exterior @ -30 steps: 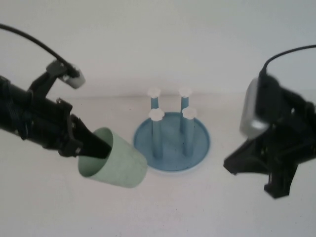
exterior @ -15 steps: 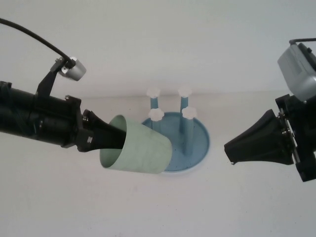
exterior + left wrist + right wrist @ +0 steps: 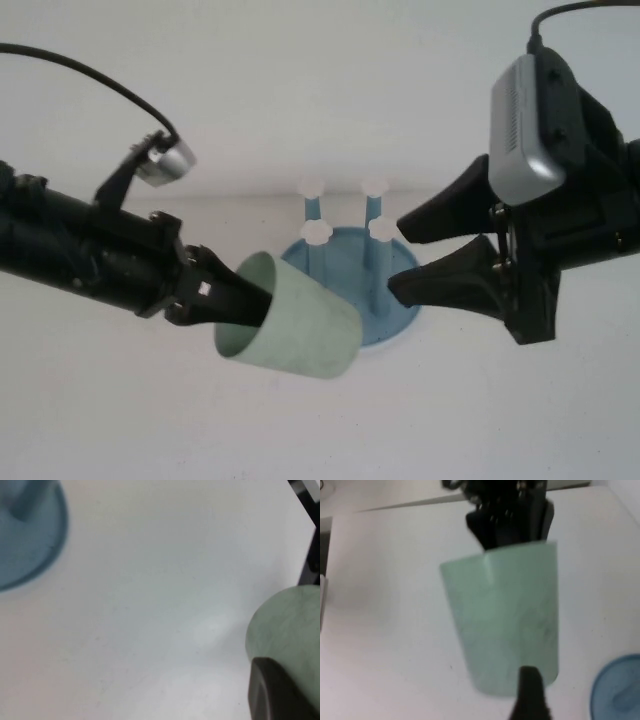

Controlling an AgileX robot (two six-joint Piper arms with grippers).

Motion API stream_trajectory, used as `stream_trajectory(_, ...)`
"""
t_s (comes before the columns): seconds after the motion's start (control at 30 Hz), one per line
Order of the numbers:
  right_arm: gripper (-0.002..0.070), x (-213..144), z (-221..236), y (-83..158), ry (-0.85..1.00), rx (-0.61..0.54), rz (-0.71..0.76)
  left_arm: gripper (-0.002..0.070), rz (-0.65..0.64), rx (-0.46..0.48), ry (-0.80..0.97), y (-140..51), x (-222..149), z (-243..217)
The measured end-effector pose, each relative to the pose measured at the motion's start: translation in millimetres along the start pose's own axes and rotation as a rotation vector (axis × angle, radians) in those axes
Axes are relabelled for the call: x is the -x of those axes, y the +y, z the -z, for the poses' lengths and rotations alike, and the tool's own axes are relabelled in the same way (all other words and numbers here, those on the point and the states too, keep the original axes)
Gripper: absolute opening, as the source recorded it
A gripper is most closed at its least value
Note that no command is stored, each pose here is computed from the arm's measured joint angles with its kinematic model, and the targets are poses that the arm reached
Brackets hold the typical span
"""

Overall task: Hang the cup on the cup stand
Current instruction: Adjust the cup with two arms

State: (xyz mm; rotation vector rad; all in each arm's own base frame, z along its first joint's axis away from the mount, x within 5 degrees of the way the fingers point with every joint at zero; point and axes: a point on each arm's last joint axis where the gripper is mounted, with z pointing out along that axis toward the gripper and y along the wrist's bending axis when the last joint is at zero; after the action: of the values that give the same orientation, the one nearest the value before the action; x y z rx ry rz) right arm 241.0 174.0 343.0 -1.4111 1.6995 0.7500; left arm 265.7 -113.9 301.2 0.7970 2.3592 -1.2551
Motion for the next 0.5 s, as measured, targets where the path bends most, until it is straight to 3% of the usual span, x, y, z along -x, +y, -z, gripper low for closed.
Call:
stream_trajectory(0.1, 0.0536, 1, -8, 1, -0.001, 0.007, 0.005, 0.0010, -0.027, -0.025, 0.030, -8.7, -1, -10)
stream_trajectory(0.17, 0.0566, -1, -15, 2, 0.007, 0.027, 0.004, 0.0010, -0.039, -0.033, 0.038, -11.0, -1, -12)
stream_trajectory(0.5, 0.0591, -11, -48, 7, 0.061, 0.132, -0.022, 0.0010, -0.045, -0.032, 0.044, -11.5, -1, -13)
